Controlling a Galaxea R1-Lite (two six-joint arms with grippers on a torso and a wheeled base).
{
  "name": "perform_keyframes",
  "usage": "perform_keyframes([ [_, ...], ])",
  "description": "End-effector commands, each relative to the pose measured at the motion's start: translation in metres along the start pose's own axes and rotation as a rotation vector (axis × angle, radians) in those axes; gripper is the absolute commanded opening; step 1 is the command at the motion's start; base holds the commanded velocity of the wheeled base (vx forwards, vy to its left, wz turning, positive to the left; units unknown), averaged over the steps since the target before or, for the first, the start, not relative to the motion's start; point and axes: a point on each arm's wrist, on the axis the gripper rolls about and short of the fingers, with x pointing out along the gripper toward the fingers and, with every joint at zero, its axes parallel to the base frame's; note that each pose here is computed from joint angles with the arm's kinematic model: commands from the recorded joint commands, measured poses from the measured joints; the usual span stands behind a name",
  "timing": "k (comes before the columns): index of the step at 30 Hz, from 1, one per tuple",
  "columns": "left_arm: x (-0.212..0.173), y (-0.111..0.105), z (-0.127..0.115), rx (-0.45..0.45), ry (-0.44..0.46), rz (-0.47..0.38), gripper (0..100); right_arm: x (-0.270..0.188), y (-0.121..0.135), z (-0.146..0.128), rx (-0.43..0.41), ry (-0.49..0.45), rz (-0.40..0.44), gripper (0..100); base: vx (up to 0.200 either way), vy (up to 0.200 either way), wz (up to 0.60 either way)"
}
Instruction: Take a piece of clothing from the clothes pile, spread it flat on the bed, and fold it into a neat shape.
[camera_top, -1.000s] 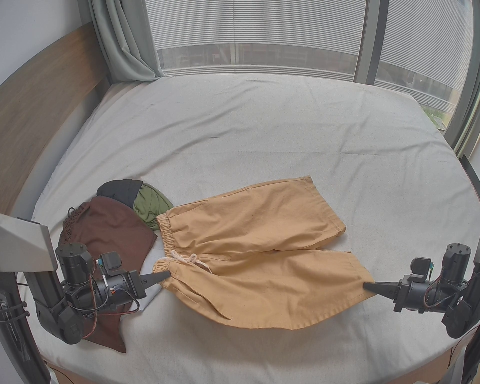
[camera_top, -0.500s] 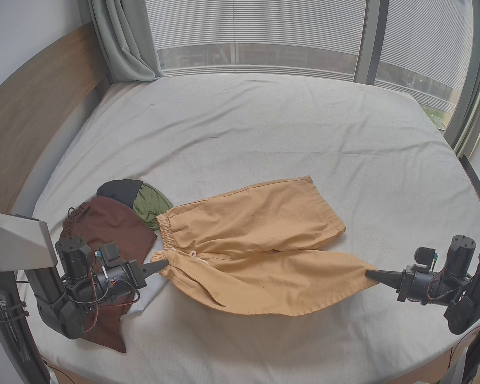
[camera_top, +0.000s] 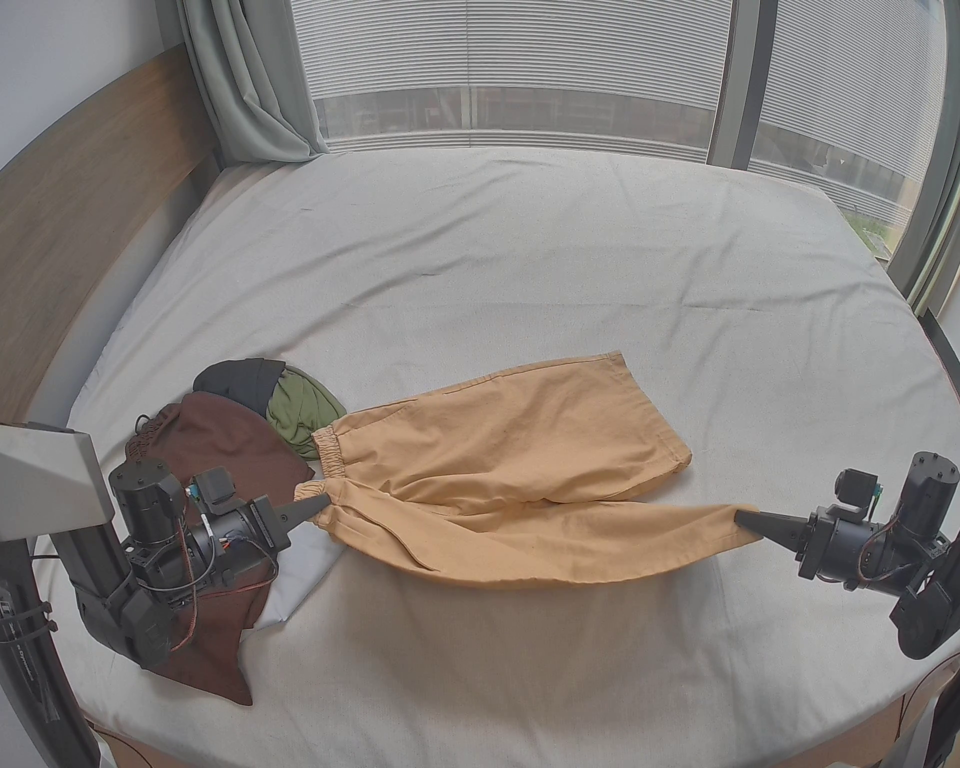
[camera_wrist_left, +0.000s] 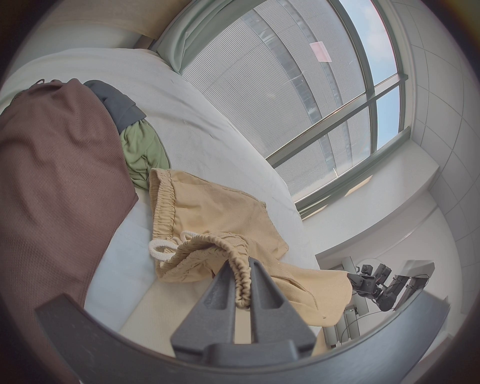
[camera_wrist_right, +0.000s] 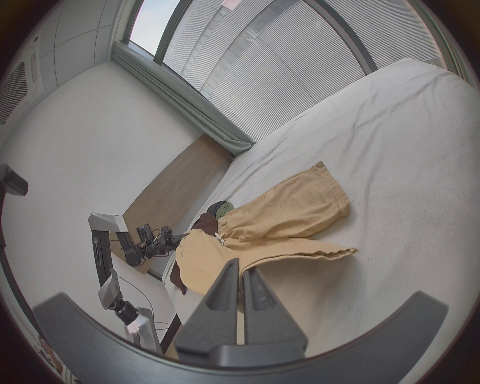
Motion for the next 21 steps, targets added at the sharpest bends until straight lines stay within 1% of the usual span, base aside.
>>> perform_keyframes([
  [1, 0.002, 0.0, 0.005, 0.007, -0.028, 0.004, 0, 0.006, 0.002, 0.006, -0.019, -0.021, 0.009, 0, 0.0, 0.0, 0.0],
  [5, 0.002, -0.003, 0.011, 0.015, -0.063, 0.012, 0, 0.013, 0.005, 0.009, -0.032, -0.032, 0.012, 0, 0.0, 0.0, 0.0],
  [11, 0.002, -0.003, 0.014, 0.018, -0.073, 0.01, 0, 0.024, 0.007, 0.017, -0.043, -0.075, 0.0, 0, 0.0, 0.0, 0.0],
  [13, 0.003, -0.003, 0.015, 0.022, -0.077, 0.009, 0, 0.028, 0.008, 0.023, -0.035, -0.095, 0.005, 0, 0.0, 0.0, 0.0],
  [15, 0.004, -0.002, 0.015, 0.022, -0.076, 0.01, 0, 0.029, 0.008, 0.023, -0.035, -0.095, 0.007, 0, 0.0, 0.0, 0.0],
  [16, 0.004, -0.002, 0.015, 0.022, -0.079, 0.009, 0, 0.032, 0.007, 0.03, -0.032, -0.117, 0.015, 0, 0.0, 0.0, 0.0],
  [18, 0.004, -0.003, 0.015, 0.022, -0.078, 0.008, 0, 0.033, 0.006, 0.035, -0.035, -0.13, 0.016, 0, 0.0, 0.0, 0.0],
  [21, 0.004, -0.002, 0.015, 0.022, -0.079, 0.009, 0, 0.034, 0.005, 0.038, -0.038, -0.141, 0.016, 0, 0.0, 0.0, 0.0],
])
